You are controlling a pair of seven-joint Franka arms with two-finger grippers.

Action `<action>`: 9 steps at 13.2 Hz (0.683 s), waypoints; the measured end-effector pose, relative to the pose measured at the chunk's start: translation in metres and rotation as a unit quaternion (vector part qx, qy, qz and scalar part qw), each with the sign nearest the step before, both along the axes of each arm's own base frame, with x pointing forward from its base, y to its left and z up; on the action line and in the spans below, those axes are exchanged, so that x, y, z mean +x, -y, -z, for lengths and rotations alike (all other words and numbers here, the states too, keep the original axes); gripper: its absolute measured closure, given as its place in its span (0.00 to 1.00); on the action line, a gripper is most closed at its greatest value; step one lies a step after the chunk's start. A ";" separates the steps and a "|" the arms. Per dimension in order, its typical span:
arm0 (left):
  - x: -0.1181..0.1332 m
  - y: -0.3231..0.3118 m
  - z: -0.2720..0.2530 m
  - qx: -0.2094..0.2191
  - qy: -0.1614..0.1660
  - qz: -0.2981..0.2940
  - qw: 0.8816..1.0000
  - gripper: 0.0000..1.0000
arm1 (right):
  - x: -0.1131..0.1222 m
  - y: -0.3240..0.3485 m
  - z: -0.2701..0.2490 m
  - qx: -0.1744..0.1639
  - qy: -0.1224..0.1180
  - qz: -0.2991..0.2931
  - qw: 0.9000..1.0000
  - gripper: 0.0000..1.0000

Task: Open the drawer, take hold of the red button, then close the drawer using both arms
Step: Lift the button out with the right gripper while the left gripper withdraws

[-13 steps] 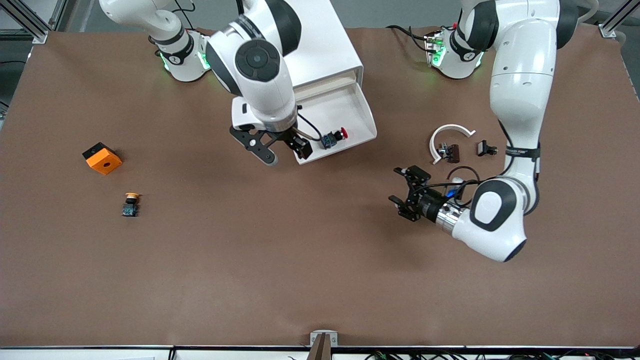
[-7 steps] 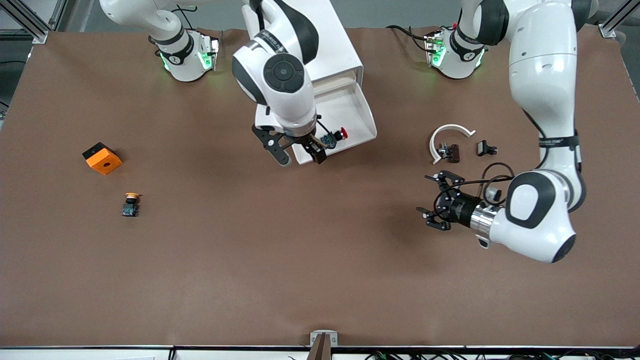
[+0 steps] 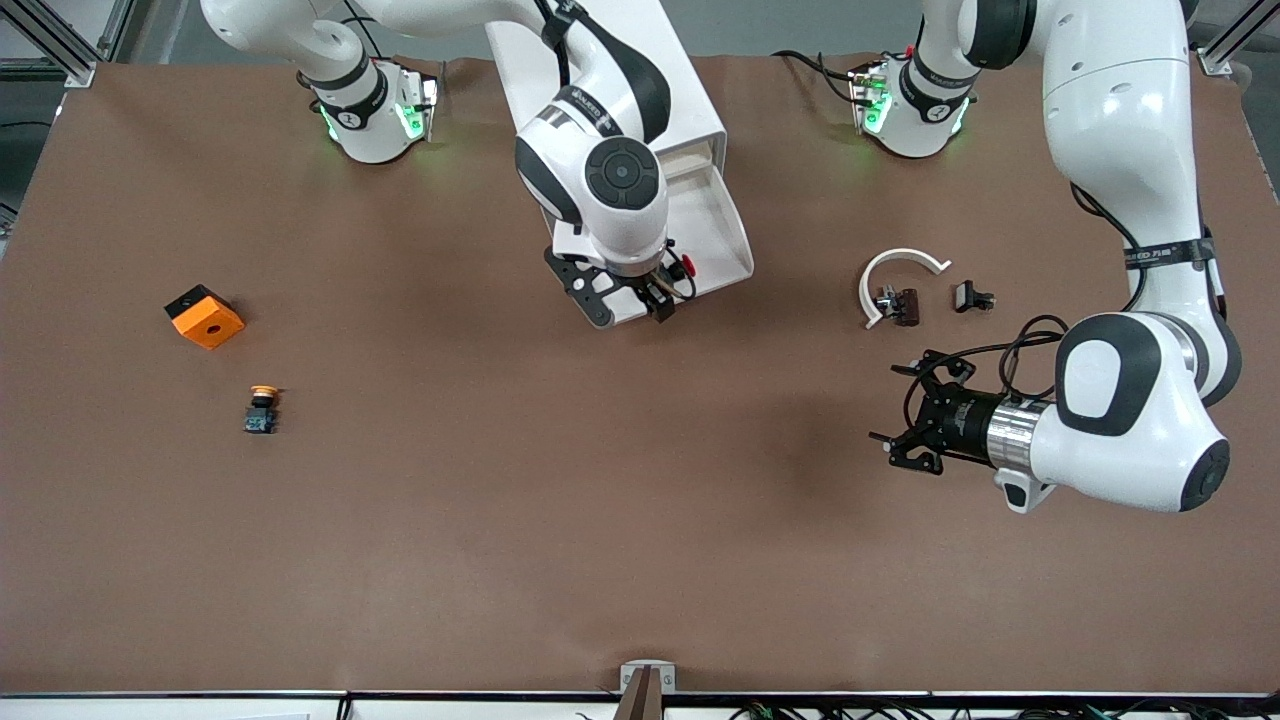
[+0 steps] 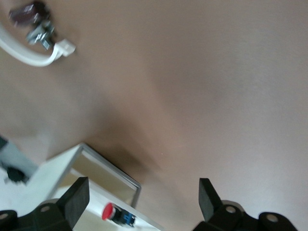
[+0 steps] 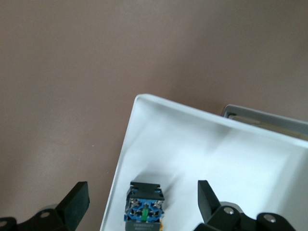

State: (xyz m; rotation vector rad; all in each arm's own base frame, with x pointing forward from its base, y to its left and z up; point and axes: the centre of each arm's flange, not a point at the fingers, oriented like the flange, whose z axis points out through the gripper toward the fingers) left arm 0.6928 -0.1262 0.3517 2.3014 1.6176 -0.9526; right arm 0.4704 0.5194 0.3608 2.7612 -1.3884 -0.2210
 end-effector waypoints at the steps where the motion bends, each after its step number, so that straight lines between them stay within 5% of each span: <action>1: 0.000 -0.001 -0.002 -0.008 0.014 0.019 1.000 0.00 | -0.002 -0.004 0.002 0.005 0.003 -0.001 1.000 0.00; 9: 0.005 0.004 -0.002 0.000 0.059 0.057 0.997 0.00 | -0.011 -0.016 0.015 0.006 0.004 -0.009 1.000 0.03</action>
